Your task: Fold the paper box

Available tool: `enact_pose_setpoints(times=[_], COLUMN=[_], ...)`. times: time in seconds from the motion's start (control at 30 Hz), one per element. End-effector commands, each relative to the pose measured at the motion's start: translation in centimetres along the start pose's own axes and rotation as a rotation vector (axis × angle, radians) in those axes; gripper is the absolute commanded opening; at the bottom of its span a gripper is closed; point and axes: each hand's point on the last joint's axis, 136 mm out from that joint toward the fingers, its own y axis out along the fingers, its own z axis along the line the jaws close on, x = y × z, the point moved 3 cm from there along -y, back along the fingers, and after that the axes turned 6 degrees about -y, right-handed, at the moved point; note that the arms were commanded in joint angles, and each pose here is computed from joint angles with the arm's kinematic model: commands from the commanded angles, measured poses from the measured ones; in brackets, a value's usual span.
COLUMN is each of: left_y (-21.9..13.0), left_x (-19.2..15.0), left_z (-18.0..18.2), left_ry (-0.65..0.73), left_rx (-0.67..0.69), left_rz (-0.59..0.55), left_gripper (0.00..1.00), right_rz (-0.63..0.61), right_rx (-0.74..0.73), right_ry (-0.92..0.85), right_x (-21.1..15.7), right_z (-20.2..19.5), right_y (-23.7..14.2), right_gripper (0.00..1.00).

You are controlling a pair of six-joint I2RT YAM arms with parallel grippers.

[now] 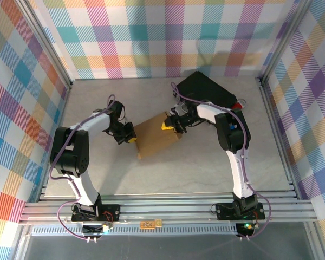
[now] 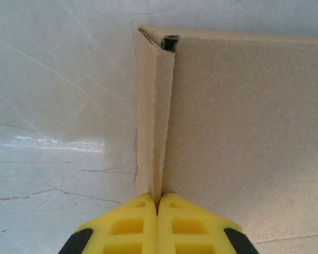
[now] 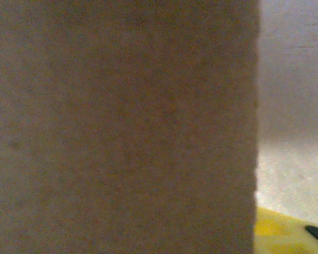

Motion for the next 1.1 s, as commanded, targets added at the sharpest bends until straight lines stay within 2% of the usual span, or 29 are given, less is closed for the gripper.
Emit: enact_pose_setpoints(times=[0.0, 0.1, 0.17, 0.23, 0.33, 0.43, 0.57, 0.67, 0.87, 1.07], left_y=[-0.6, -4.8, -7.2, -8.9, -9.8, -9.0, -8.3, -8.6, -6.3, -4.5], left_x=[0.7, 1.7, 2.5, 3.1, 4.0, 4.1, 5.1, 5.8, 5.1, 4.5], left_z=[2.1, -0.7, -1.6, -1.9, -2.5, -3.7, -5.8, -7.0, -9.3, -11.0], left_ry=[-0.077, -0.106, -0.145, -0.197, -0.271, -0.330, -0.413, -0.454, -0.524, -0.583], left_rx=[0.122, 0.037, -0.014, -0.073, -0.195, -0.312, -0.502, -0.598, -0.677, -0.757], left_rz=[-0.063, -0.182, -0.252, -0.286, -0.270, -0.203, -0.161, -0.159, -0.035, 0.014], left_gripper=[0.25, 0.50, 0.61, 0.66, 0.70, 0.72, 0.74, 0.81, 0.82, 0.81], right_rz=[-0.016, -0.049, -0.076, -0.102, -0.122, -0.124, -0.097, -0.054, -0.051, -0.056], right_rx=[0.034, 0.049, 0.056, 0.070, 0.108, 0.141, 0.170, 0.192, 0.198, 0.194], right_ry=[0.016, 0.077, 0.106, 0.164, 0.295, 0.407, 0.519, 0.611, 0.654, 0.683], right_x=[0.7, 1.1, 1.3, 1.5, 1.8, 1.9, 1.8, 1.6, 1.8, 1.9], right_z=[2.7, 4.2, 5.4, 6.4, 7.5, 8.9, 10.0, 10.2, 10.3, 9.9], right_y=[-0.8, -2.3, -3.5, -4.8, -6.7, -8.0, -8.5, -8.4, -8.5, -8.4], right_gripper=[0.30, 0.26, 0.25, 0.27, 0.28, 0.23, 0.21, 0.20, 0.20, 0.19])
